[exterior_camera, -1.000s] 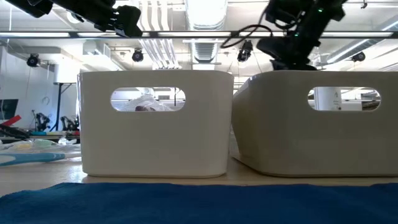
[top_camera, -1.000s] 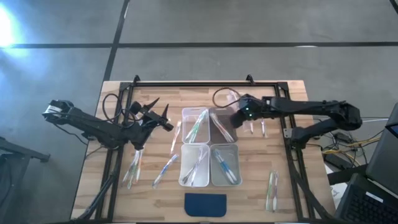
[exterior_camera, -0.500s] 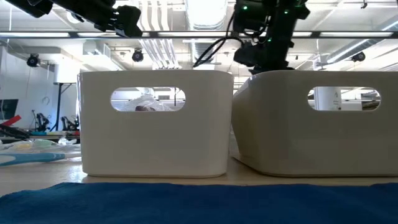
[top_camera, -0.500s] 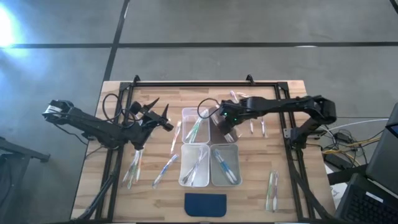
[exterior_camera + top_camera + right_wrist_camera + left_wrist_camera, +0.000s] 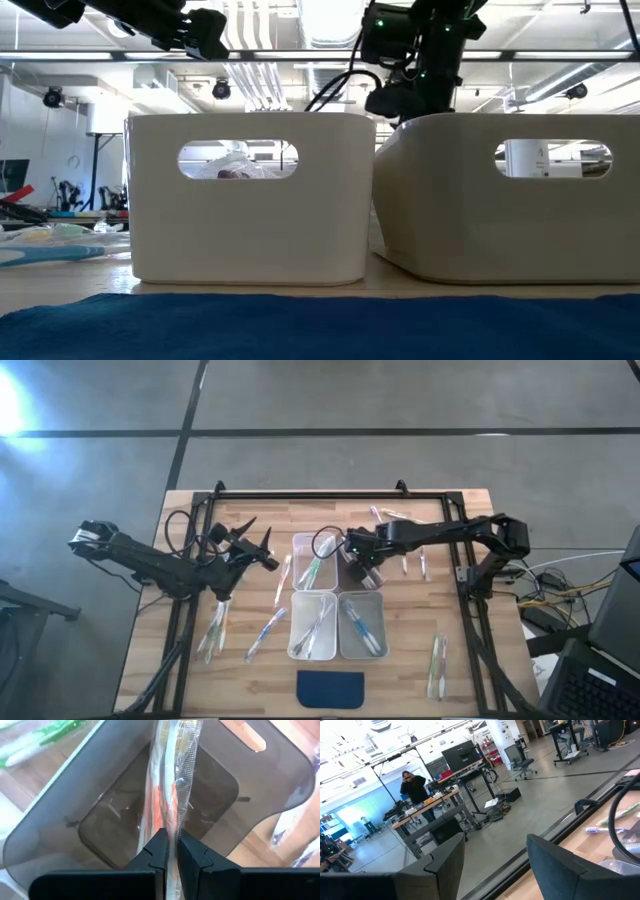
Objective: Pick & Place Toothbrushes
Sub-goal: Put the orange toothbrush into the black bin
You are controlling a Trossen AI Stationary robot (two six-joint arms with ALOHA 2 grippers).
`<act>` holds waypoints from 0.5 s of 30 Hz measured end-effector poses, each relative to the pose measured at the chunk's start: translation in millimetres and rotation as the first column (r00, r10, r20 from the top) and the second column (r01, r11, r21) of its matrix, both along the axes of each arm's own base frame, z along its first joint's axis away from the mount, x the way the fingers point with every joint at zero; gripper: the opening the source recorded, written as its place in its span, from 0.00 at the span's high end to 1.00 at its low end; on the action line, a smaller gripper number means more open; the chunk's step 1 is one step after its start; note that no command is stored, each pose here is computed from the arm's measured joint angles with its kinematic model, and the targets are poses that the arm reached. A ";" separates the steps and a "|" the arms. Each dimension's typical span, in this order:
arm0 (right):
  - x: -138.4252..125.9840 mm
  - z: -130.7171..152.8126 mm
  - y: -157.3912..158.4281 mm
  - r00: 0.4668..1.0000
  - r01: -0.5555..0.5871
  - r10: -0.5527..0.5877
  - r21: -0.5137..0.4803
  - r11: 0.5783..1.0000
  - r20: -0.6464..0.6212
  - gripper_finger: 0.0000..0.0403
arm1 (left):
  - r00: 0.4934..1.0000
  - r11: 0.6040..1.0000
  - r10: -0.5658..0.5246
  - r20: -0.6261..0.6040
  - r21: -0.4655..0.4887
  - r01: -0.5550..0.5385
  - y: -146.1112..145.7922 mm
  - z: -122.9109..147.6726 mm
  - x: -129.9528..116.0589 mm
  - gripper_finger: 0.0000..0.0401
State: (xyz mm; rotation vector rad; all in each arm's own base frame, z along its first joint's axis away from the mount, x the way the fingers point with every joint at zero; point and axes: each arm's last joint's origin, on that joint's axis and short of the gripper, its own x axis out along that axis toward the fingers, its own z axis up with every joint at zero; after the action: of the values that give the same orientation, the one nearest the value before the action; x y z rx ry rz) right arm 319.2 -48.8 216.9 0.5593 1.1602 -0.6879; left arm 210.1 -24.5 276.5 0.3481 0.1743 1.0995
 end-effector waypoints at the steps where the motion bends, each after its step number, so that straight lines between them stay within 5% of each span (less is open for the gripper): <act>1: 0.0 -0.4 0.1 1.000 0.000 0.000 0.000 1.000 0.001 0.96 | 1.000 1.000 0.000 0.000 0.000 0.000 0.0 0.0 0.0 0.46; 15: 16.2 -32.8 -2.0 0.998 -0.036 0.036 0.007 0.999 -0.051 0.96 | 1.000 1.000 0.000 0.000 0.000 0.000 0.0 0.0 0.0 0.46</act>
State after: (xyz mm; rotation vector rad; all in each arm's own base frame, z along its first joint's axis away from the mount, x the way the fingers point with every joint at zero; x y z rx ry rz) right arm 335.4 -50.8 184.1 0.5274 1.2177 -0.6708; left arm 210.1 -24.5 276.5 0.3483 0.1746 1.0998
